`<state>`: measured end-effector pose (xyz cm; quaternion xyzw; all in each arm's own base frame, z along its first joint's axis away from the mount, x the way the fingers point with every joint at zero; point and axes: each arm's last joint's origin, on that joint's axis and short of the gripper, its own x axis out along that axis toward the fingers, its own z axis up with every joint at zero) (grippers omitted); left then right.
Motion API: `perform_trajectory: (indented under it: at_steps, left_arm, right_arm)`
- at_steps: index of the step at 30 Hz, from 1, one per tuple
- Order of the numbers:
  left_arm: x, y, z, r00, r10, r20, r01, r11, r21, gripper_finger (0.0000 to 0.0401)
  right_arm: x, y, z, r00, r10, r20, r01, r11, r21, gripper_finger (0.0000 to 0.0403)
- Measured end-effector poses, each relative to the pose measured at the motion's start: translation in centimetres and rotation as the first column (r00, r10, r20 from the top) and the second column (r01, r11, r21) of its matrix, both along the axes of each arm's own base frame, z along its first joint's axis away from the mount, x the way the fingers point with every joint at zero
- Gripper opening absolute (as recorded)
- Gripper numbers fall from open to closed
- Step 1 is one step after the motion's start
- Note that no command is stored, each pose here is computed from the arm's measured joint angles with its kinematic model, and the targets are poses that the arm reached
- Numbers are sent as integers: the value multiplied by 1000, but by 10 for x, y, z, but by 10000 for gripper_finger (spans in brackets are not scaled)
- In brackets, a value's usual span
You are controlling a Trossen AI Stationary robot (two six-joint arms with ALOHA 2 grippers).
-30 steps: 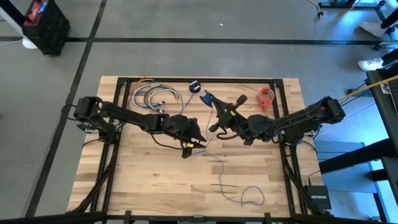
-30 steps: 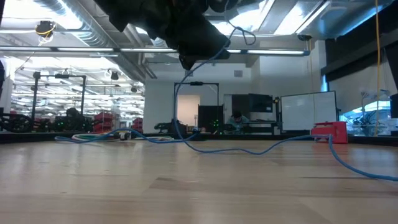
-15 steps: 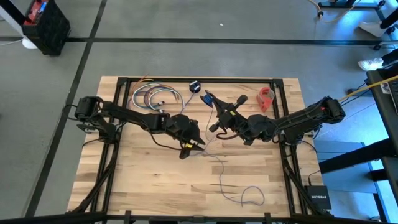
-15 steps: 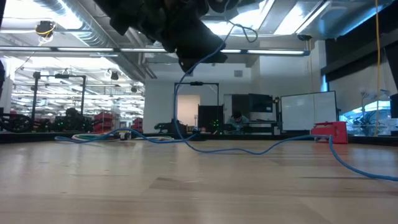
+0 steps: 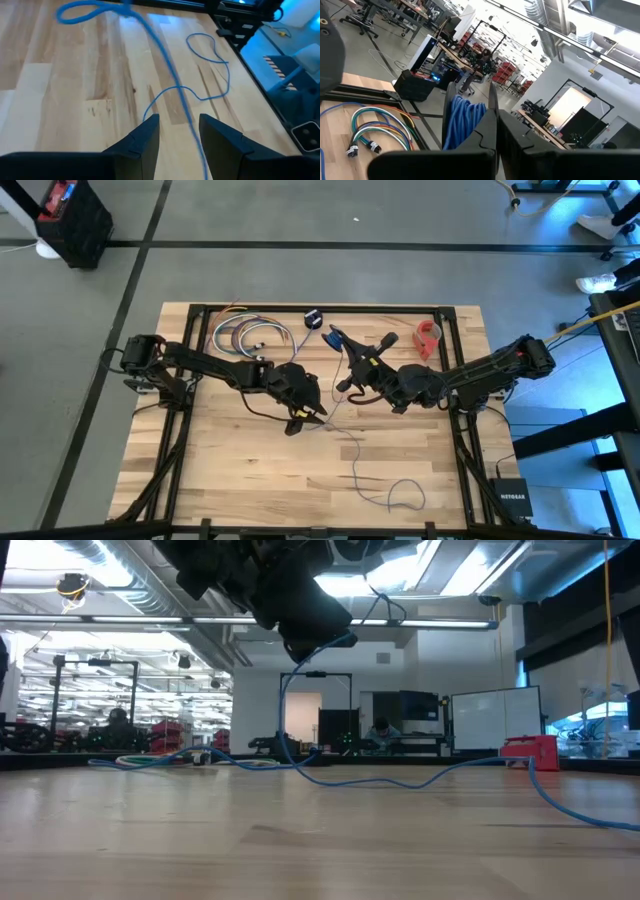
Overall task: Coil cords
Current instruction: Coil the blue wire onto the black spool
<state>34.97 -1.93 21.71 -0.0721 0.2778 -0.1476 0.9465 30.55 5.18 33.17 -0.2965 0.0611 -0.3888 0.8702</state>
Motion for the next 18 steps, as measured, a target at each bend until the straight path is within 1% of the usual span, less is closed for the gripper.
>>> perform_trajectory:
  at_steps: [4,10,15,18]
  left_arm:
    - [0,0,1,1000,-1,10,1,1000,-3,131]
    - [3,-2,6,998,8,62,-6,1000,-26,131]
    - [3,-4,6,998,3,63,-1,1000,-26,131]
    - [4,-3,7,997,44,69,-42,999,-20,131]
  right_arm:
    - [0,0,0,1000,0,-1,0,1000,0,8]
    - [0,0,0,1000,0,-2,0,1000,0,8]
    - [0,0,0,1000,0,-2,0,1000,0,8]
    - [0,0,0,1000,0,-1,0,1000,0,8]
